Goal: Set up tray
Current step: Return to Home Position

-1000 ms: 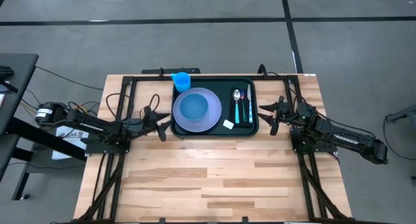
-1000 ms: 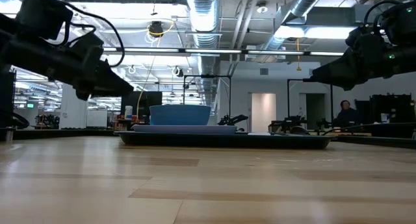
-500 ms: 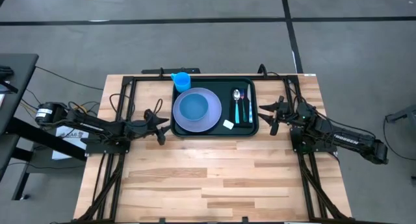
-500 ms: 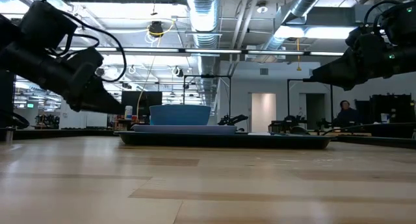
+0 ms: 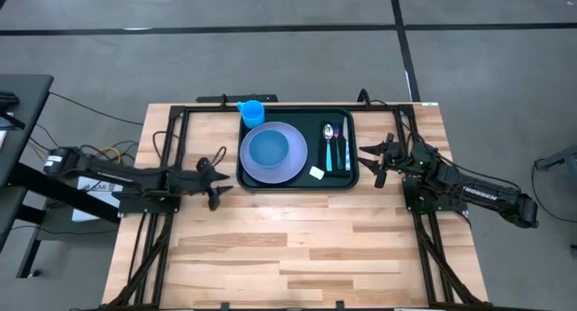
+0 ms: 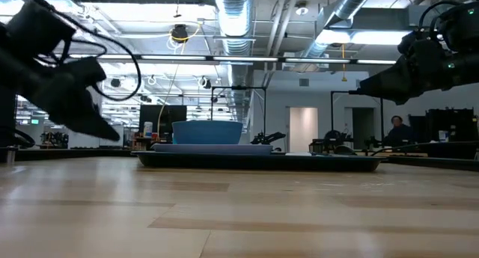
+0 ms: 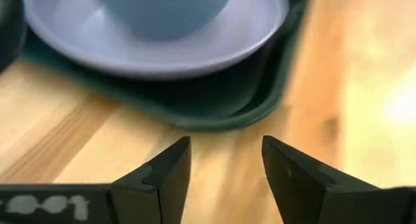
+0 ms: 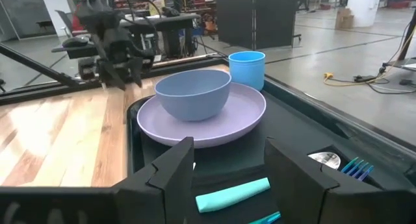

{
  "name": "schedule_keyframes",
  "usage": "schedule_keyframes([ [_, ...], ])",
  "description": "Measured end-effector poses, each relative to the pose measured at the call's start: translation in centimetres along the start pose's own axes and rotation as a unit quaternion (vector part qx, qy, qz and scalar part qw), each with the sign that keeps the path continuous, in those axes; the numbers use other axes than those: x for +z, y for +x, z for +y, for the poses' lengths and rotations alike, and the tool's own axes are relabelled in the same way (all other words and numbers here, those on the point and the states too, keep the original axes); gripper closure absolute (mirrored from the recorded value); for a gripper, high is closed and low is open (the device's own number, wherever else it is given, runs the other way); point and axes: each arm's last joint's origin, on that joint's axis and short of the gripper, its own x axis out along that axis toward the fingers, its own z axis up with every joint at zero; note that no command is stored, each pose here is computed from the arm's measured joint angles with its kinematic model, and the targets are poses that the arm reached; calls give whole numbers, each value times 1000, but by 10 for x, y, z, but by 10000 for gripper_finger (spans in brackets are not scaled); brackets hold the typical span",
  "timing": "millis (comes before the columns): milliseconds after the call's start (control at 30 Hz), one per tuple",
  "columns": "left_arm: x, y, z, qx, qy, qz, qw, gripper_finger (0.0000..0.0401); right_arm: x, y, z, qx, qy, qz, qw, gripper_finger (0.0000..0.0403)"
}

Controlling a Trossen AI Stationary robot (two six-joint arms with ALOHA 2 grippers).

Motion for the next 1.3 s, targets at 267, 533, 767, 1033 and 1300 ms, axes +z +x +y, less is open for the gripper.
schedule_keyframes([
  [267,21,-17,-3,-70,-41,-98,992,222,0,0,0,0,0,-2,1000,226],
  [533,24,-20,-3,-78,-48,-119,989,222,0,0,0,0,0,-2,1000,225],
  [767,21,-20,-2,-73,-44,-104,991,222,0,0,0,0,0,-2,1000,227],
  [1033,20,-19,-2,-71,-41,-95,992,222,0,0,0,0,0,-2,1000,226],
  [1300,20,-19,-2,-70,-40,-94,992,222,0,0,0,0,0,-2,1000,225],
])
